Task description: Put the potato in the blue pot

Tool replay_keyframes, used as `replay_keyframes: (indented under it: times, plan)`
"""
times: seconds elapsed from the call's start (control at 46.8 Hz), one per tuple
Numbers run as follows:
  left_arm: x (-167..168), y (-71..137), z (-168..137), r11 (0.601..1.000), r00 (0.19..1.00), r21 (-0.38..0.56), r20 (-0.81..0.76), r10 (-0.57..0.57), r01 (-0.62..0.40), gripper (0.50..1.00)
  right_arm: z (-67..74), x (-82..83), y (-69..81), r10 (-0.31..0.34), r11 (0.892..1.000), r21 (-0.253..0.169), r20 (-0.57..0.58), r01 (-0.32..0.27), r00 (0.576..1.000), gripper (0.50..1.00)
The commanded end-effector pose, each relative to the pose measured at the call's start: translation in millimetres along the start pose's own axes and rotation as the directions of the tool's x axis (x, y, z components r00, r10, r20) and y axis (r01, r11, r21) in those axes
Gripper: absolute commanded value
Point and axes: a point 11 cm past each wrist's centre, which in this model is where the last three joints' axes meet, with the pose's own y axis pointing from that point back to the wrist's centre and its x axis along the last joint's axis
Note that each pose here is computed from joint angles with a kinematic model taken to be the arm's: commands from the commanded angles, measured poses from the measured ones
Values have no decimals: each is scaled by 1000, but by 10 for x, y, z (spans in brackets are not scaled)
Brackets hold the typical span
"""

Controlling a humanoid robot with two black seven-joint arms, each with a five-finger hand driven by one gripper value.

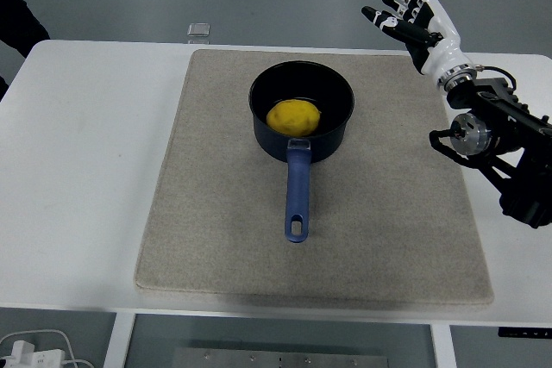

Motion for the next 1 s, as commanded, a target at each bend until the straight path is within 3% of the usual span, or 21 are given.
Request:
replay_keyframes:
  times: [0.0, 0.085, 0.235, 0.321, 0.491, 0.598, 0.983]
  plan:
    - [0, 0, 0, 1000, 1000, 0, 0, 0, 0, 996, -18, 82, 11, 37, 999, 14, 42, -38, 998, 928]
    - [0, 0, 0, 1000, 1000, 0, 0, 0, 0, 996, 12, 155, 27, 67, 998, 2, 69, -68, 995, 928]
    - [0, 0, 0, 1000, 1000, 0, 0, 0, 0, 996, 164, 265, 50, 126, 988, -106, 147, -111, 981, 928]
    - [0, 0, 0, 1000, 1000, 0, 0, 0, 0, 996, 190, 364, 54, 165, 982, -126, 186, -143, 969, 928]
    - [1, -1, -9, 1000, 1000, 2, 0, 2, -2, 996, 208, 504, 68, 208, 973, -139, 202, -182, 957, 928]
    - [1, -2, -18, 1000, 1000, 3, -1, 1, -1, 996, 207, 554, 74, 205, 974, -139, 204, -178, 957, 928]
    - [-1, -2, -18, 1000, 1000, 3, 0, 0, 0, 996, 72, 678, 45, 238, 971, -88, 275, -222, 932, 928]
